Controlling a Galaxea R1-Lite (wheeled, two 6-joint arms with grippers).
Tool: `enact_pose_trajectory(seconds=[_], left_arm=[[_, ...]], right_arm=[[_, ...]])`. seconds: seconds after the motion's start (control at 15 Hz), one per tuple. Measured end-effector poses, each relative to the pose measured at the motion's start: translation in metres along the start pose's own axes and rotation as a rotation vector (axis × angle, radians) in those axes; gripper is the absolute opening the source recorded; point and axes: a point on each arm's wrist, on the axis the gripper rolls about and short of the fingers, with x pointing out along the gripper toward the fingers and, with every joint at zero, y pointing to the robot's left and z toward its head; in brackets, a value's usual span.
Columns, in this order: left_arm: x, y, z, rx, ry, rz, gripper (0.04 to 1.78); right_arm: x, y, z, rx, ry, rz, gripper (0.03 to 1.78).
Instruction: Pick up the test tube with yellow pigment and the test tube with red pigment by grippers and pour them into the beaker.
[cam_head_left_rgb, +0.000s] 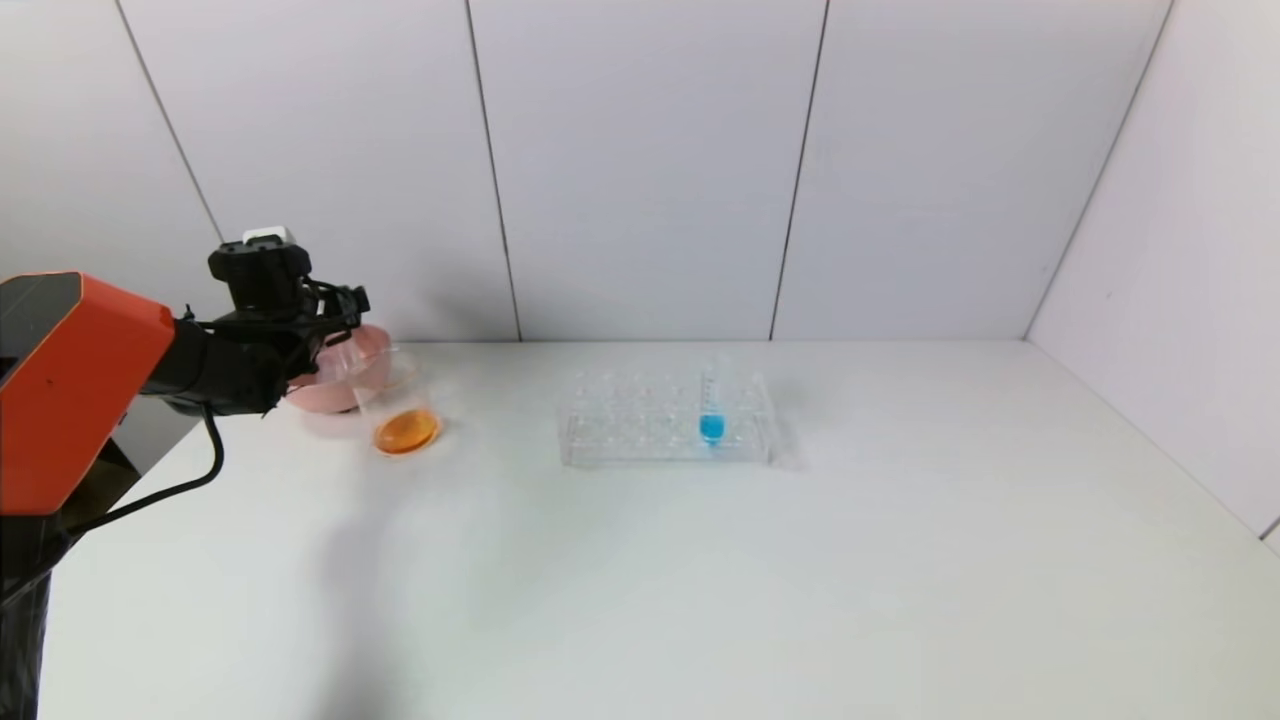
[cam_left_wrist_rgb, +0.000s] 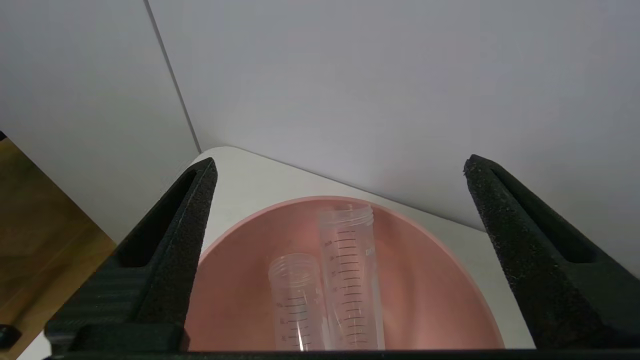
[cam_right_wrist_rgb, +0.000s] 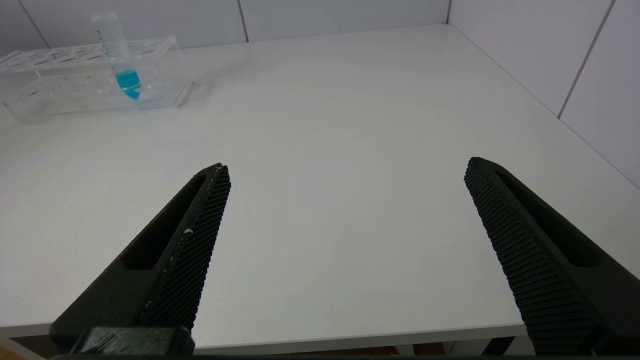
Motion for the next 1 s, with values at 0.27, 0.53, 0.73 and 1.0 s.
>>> enact_pose_trajectory(seconds=[0.27, 0.53, 0.73, 1.0], left_arm=[[-0.025, -0.004, 0.016, -0.003, 0.009, -0.062, 1.76], [-0.048, -0.006, 0.050, 0.000, -0.038, -0.158, 1.76], [-0.062, 0.005, 0.082, 0.105, -0.134, -0.177, 1.76], [-0.102, 0.033, 0.137, 0.166, -0.278, -0.130, 1.76]], right_arm=[[0.000, 0.000, 0.000, 0.000, 0.000, 0.000, 1.71], [0.000, 0.000, 0.000, 0.000, 0.000, 0.000, 1.71], [0.000, 0.000, 0.000, 0.000, 0.000, 0.000, 1.71], [0.000, 0.000, 0.000, 0.000, 0.000, 0.000, 1.71]])
